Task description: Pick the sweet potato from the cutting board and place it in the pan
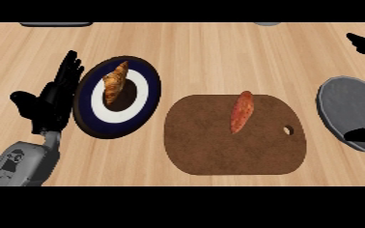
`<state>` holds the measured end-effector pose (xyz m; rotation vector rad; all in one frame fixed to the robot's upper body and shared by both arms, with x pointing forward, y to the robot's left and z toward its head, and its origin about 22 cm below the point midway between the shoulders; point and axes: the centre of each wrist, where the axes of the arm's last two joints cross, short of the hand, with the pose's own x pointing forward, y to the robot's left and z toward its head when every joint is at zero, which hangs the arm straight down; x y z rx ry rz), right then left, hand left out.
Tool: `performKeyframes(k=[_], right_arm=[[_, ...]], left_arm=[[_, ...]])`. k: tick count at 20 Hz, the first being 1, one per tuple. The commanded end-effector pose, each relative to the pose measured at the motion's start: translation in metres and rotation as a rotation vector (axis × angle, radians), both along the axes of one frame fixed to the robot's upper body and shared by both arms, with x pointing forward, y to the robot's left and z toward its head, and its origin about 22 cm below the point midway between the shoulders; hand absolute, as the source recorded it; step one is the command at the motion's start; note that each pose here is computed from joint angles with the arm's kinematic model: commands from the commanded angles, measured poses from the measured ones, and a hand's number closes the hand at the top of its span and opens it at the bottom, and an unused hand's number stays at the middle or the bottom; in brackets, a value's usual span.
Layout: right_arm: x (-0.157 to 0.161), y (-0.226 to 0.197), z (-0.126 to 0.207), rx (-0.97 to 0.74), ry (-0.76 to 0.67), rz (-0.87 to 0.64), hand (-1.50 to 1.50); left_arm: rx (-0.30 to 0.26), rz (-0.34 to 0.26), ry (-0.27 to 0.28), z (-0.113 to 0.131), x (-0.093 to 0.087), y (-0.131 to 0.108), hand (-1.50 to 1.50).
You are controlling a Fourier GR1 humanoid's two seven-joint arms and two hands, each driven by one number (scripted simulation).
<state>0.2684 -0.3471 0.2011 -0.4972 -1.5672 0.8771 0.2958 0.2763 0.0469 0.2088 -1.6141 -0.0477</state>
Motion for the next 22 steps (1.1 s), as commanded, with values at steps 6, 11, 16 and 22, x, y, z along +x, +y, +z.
performKeyframes(k=[6, 11, 16, 22], right_arm=[[0.030, 0.055, 0.015, 0.004, 0.035, 0.025, -1.50], [0.017, 0.079, 0.005, 0.037, 0.099, 0.145, -1.50], [0.029, 0.102, 0.009, -0.055, 0.153, 0.093, -1.50], [0.021, 0.100, -0.017, -0.066, 0.189, 0.028, -1.50]], left_arm=[[-0.006, -0.004, -0.001, -0.004, -0.008, 0.006, 0.00], [-0.019, -0.011, -0.009, 0.005, 0.004, -0.011, 0.00], [-0.004, -0.009, 0.000, -0.008, -0.008, 0.001, 0.00], [-0.020, 0.009, -0.007, 0.013, 0.006, 0.003, 0.00]])
